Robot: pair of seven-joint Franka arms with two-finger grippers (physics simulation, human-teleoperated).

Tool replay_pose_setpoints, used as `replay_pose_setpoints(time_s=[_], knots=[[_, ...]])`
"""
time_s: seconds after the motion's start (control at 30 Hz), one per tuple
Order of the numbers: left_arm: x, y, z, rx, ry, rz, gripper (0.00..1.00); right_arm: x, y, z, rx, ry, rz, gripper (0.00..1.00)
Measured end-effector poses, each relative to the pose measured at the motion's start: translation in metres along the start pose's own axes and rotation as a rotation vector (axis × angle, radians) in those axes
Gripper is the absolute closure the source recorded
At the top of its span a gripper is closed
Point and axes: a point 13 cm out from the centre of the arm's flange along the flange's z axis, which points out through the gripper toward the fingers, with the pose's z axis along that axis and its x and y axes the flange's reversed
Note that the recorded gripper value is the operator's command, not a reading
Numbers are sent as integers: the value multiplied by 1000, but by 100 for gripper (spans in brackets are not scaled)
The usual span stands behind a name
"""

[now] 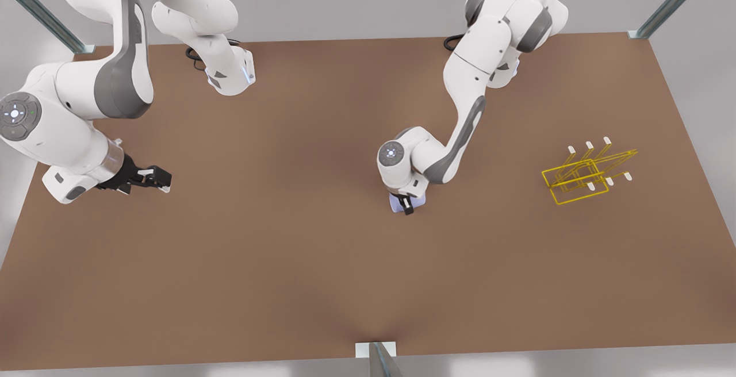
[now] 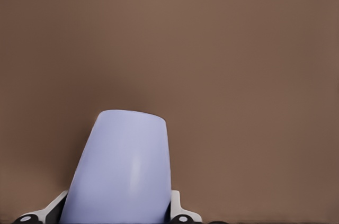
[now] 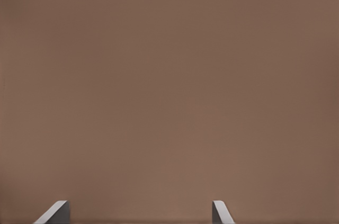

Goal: Place the cup on the cup holder

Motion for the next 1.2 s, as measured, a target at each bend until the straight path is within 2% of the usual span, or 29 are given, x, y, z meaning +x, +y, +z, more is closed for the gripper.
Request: replay_pose_setpoints(time_s=[0.17, 0.5, 0.67, 1.03, 1.2], knots=[[-5, -20, -48, 5, 8, -18, 22, 0, 0, 0, 0, -2, -2, 0], [-31, 20, -77, -46, -152, 65, 21, 0, -1, 0, 2, -2, -4, 0], [-81, 33, -77, -31, -393, 131, 21, 0, -1, 0, 2, -1, -5, 0], [-256, -19, -153, 167, -1148, 118, 21, -1, -1, 1, 2, -1, -6, 0], [-301, -24, -153, 200, -1331, 121, 21, -1, 0, 1, 1, 0, -9, 0]])
